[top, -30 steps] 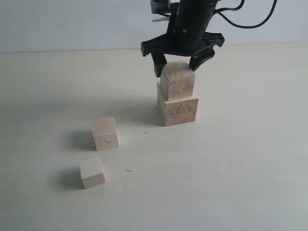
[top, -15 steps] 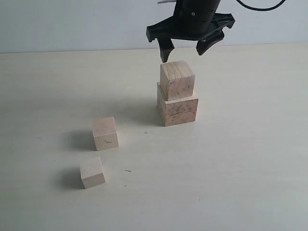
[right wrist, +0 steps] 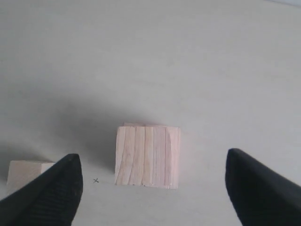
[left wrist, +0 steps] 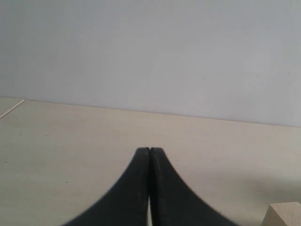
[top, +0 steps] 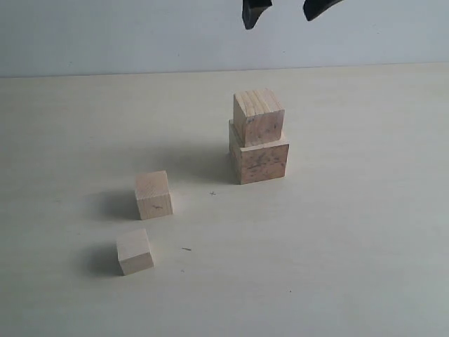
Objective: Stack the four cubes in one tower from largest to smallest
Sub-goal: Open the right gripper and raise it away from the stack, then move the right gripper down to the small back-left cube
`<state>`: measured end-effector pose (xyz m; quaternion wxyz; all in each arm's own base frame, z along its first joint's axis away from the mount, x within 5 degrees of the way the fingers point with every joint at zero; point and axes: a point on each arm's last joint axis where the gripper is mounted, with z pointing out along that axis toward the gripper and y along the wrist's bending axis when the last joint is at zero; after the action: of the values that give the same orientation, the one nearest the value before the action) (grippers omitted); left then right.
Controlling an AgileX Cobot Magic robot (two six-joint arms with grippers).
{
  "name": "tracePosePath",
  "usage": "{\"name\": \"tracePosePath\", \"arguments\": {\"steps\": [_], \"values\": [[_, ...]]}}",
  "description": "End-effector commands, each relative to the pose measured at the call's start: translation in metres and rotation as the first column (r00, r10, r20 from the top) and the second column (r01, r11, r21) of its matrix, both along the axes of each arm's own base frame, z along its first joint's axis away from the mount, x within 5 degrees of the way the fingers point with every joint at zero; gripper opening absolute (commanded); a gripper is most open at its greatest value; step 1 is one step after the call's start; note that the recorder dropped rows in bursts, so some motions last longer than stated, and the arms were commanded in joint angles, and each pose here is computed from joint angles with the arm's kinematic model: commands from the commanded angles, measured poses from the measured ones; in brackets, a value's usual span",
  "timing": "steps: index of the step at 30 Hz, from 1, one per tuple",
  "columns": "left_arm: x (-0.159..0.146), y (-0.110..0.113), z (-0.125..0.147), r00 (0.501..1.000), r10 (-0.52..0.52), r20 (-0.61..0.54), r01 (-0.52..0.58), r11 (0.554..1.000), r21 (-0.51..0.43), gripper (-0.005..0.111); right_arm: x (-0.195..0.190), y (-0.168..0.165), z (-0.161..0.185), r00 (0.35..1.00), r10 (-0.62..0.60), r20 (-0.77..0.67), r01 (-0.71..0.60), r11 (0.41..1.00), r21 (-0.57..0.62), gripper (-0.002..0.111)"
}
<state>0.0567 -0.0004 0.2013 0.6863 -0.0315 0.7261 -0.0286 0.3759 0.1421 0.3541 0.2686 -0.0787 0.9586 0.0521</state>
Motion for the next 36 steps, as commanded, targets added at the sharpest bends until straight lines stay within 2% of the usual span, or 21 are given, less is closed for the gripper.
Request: {"name": "tracePosePath", "arguments": {"steps": [1,10,18,25,32,36], "values": [[0.000,0.000,-0.001,1.000,-0.007,0.004,0.007,1.000,-0.007,0.000,-0.020,-0.008,0.034,0.997,0.005,0.082,-0.006,1.000,0.014,0.078],[0.000,0.000,-0.001,1.000,-0.007,0.004,0.007,1.000,-0.005,0.000,-0.059,-0.004,0.075,0.980,0.078,0.184,-0.083,0.996,0.018,0.078],[0.000,0.000,-0.001,1.000,-0.007,0.004,0.007,1.000,-0.007,0.000,-0.077,-0.009,0.081,0.987,0.084,0.137,-0.084,0.996,0.000,0.078],[0.000,0.000,-0.001,1.000,-0.007,0.004,0.007,1.000,-0.007,0.000,-0.097,-0.016,0.054,0.991,0.105,0.087,-0.105,0.994,-0.002,0.078],[0.000,0.000,-0.001,1.000,-0.007,0.004,0.007,1.000,-0.005,0.000,-0.124,-0.017,0.015,0.961,0.265,0.086,-0.268,0.963,0.029,0.078],[0.000,0.000,-0.001,1.000,-0.007,0.004,0.007,1.000,-0.005,0.000,-0.138,-0.013,-0.016,0.921,0.380,0.084,-0.379,0.925,-0.022,0.078]]}}
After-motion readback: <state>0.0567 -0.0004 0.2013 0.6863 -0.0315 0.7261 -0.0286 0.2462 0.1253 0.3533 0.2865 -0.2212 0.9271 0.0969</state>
